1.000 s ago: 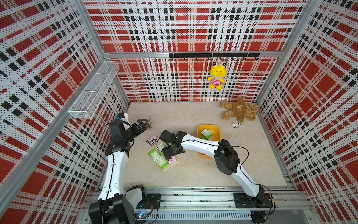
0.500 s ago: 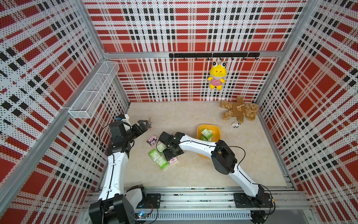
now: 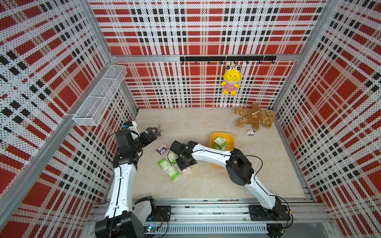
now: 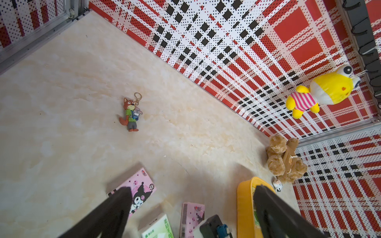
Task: Put the pocket tissues into the storage box
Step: Pick up the pocket tissues from the center of the board, then place the pocket tissues in the storage box.
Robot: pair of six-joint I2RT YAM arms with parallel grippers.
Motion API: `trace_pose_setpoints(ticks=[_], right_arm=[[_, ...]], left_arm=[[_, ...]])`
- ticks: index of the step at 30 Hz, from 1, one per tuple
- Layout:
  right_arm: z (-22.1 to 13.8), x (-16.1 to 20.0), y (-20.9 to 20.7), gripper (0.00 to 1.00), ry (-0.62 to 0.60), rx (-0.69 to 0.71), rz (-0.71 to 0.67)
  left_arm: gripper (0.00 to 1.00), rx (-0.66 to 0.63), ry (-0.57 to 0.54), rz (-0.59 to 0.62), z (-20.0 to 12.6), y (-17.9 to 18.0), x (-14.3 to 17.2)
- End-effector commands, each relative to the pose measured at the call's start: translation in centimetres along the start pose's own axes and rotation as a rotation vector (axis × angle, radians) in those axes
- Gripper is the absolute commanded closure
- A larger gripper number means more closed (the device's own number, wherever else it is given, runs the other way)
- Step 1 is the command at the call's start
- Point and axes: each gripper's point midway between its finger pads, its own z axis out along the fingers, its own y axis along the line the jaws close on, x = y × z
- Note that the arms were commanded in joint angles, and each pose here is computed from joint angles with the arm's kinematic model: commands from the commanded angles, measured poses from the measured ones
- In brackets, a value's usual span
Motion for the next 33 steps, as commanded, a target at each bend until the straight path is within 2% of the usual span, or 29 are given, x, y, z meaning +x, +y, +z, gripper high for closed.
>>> trace_pose_setpoints(ticks=[1, 9, 12, 19, 22, 26, 33], right_arm=[[-4.5, -2.4, 1.3, 0.58, -0.13, -0.081, 0.02], [-11.4, -3.7, -2.6, 0.59, -0.262, -0.053, 0.12], [-13.7, -3.5, -6.1, 0.59, -0.285, -0.004, 0.19], [-17.8, -2.8, -17.4, 0.58, -0.327, 0.155, 0.397], [-18.4, -2.7, -21.4, 0.57, -0.326, 0.245, 0.433], [-17.2, -2.3, -25.6, 0.57, -0.286, 0.345, 0.438], [-16.0, -2.3, -30.1, 0.57, -0.26, 0.415, 0.406]], left_arm=[[0.01, 0.04, -0.028, 0.004, -1.1, -1.8, -1.3], [0.01, 0.093, -0.035, 0.014, -1.6, -4.4, -2.4], [0.01, 0.102, -0.016, 0.01, -1.0, -4.6, -1.5], [0.01, 0.104, -0.01, 0.048, -0.5, -5.1, -0.4], [0.01, 0.113, 0.008, 0.047, -0.1, -5.2, -0.1], [0.01, 0.108, 0.01, 0.06, 0.1, -5.3, 0.3], [0.01, 0.108, 0.02, 0.051, -0.2, -5.0, 1.4]])
